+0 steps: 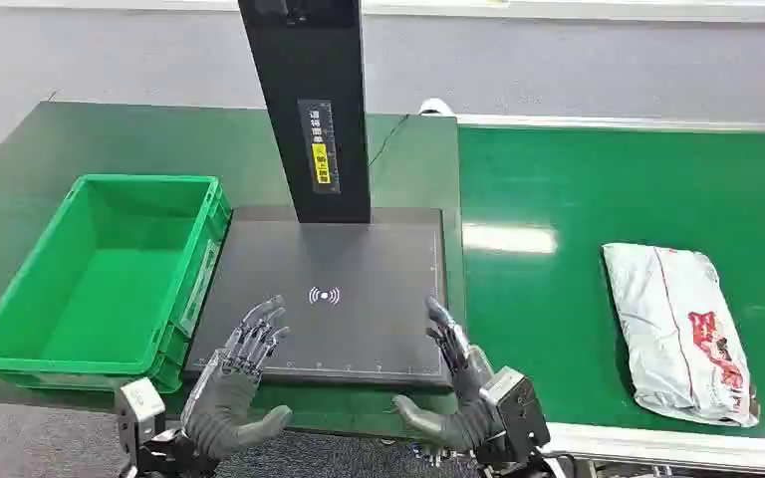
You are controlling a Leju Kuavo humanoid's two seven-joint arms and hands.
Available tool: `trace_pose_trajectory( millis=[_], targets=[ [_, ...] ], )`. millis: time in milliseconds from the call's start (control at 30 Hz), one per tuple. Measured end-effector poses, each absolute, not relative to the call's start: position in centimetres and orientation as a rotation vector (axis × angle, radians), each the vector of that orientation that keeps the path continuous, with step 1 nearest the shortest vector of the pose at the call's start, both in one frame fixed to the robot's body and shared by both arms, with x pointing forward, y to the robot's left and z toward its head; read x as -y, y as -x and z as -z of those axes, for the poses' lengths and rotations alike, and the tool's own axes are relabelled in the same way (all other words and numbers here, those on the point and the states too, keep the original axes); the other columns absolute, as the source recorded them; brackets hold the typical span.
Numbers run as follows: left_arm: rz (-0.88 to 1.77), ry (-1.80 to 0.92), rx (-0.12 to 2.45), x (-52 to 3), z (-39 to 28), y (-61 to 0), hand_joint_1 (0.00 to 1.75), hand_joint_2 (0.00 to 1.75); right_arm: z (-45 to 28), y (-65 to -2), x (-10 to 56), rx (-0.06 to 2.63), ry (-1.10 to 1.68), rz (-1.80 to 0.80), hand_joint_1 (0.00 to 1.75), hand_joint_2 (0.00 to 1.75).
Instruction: Moved the parcel from conveyor to table for the left to box.
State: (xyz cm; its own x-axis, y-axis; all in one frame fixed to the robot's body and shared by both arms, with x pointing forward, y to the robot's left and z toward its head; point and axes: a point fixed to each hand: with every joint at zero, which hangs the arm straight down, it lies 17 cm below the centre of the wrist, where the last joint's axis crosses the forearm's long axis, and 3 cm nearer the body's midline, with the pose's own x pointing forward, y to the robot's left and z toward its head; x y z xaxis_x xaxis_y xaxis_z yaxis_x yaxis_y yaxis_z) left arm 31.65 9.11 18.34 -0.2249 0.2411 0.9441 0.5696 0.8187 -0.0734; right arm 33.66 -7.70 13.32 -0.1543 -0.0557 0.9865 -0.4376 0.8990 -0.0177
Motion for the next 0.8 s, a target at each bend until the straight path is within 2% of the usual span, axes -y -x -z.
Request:
trace_pose_trajectory(
  millis=[167,267,467,800],
  targets=[
    [0.341,0.614,1.796,-9.1,-18.2,-31.3,0.0,1.75,-14.4,-37.2,13.3,1.785,0.189,-0.528,0.0,1.75],
    [0.348,0.622,1.795,-9.0,-18.2,-31.1,0.0,1.75,-15.0,-39.5,17.3,1.756,0.405,-0.572,0.0,1.75],
    [0.345,0.626,1.803,-9.1,-18.4,-31.1,0.0,1.75,-16.7,-43.2,25.7,1.718,0.727,-0.619,0.0,1.75],
    [0.324,0.625,1.807,-9.8,-18.3,-31.1,0.0,1.75,-16.2,-49.4,38.7,1.482,1.031,-0.622,0.0,1.75]
  ],
)
